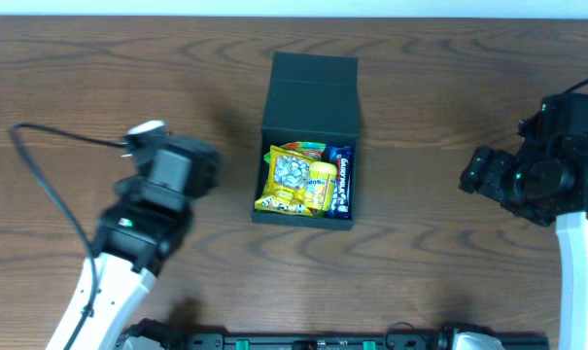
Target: Pack container
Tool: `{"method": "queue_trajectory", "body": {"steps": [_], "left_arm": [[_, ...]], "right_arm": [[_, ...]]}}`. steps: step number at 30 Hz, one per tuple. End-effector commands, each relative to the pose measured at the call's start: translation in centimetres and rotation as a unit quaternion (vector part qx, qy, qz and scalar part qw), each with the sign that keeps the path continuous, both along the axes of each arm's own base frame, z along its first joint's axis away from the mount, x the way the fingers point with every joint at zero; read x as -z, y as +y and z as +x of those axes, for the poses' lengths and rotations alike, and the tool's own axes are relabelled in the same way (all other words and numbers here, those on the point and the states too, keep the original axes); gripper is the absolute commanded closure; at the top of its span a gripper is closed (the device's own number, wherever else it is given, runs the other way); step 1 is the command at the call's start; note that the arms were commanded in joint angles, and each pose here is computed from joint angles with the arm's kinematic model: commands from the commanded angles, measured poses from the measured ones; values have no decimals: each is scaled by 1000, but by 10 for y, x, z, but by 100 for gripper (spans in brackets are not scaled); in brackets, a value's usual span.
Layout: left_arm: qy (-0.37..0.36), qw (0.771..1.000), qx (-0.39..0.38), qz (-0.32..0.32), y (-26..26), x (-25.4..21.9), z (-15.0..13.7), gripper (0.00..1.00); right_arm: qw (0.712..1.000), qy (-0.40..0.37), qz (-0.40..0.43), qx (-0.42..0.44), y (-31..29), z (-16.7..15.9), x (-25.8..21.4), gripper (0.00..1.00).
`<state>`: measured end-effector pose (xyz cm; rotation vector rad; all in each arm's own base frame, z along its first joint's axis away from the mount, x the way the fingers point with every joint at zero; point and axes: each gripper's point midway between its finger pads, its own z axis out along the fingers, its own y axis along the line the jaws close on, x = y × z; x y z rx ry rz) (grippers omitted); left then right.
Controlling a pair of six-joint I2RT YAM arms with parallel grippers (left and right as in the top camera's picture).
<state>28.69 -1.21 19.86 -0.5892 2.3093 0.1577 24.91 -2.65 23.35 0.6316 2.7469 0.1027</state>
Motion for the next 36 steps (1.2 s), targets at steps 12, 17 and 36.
{"method": "queue_trajectory", "body": {"steps": [12,17,36], "left_arm": [[111,992,64,2,44,83,40,5],[147,984,99,-7,35,120,54,4],[193,978,35,-70,53,190,63,0]], "right_arm": [[1000,-13,4,-6,1,2,-4,11],[1000,-13,4,-8,1,2,-4,11],[1000,-15,2,-11,1,2,-5,11]]}}
